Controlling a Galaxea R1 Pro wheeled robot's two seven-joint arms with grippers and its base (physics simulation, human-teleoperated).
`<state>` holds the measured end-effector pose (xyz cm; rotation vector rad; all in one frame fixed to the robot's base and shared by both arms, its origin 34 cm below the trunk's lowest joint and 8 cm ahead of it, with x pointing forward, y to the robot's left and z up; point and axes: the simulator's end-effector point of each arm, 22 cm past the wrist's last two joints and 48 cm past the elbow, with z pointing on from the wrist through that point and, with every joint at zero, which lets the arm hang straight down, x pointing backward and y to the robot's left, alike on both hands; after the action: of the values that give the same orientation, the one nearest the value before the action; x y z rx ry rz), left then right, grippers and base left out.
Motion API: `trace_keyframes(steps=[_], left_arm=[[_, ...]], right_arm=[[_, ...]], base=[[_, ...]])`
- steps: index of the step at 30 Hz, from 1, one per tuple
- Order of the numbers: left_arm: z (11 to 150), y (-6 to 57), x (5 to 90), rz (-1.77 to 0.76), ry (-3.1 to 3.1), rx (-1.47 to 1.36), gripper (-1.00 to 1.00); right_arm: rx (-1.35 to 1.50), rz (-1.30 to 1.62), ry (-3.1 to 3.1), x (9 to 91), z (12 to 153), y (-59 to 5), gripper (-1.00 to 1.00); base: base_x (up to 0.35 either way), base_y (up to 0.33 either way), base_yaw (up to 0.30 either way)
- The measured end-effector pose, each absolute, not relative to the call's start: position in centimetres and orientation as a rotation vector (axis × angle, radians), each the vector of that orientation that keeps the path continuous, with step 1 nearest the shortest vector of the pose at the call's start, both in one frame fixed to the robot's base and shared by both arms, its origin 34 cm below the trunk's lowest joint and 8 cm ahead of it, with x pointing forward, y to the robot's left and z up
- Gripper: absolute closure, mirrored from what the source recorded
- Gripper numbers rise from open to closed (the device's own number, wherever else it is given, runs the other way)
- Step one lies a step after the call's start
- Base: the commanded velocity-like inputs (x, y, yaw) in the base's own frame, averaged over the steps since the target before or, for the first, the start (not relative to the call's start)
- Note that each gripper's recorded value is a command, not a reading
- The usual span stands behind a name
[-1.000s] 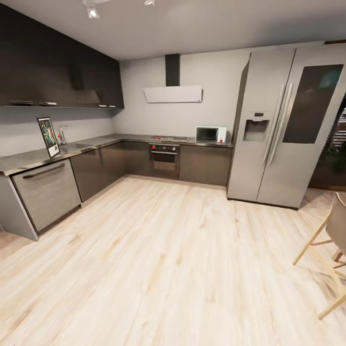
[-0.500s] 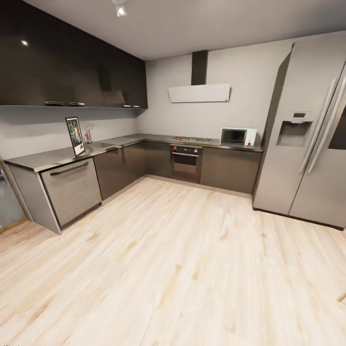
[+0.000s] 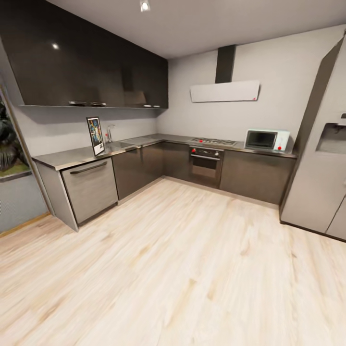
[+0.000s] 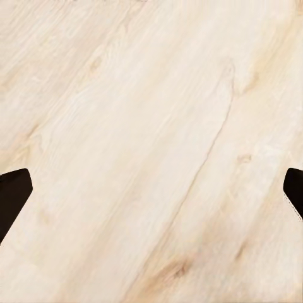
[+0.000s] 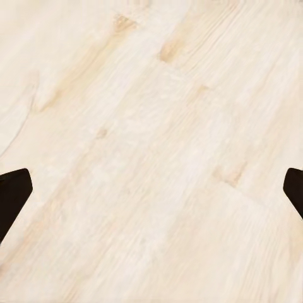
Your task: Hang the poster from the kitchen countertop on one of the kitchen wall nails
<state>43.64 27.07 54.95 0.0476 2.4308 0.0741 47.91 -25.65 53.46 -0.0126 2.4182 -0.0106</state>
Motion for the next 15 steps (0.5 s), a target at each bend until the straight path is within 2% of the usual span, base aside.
trace_keyframes(steps=[15], left_arm=[[54.9,27.1,43.6,0.074,2.431,0.048,-1.00]], right_arm=[[-0.020,-0.011,2.479,45.6,51.8,-25.8,-1.00]], base=[[0.327,-0.097,0.014]])
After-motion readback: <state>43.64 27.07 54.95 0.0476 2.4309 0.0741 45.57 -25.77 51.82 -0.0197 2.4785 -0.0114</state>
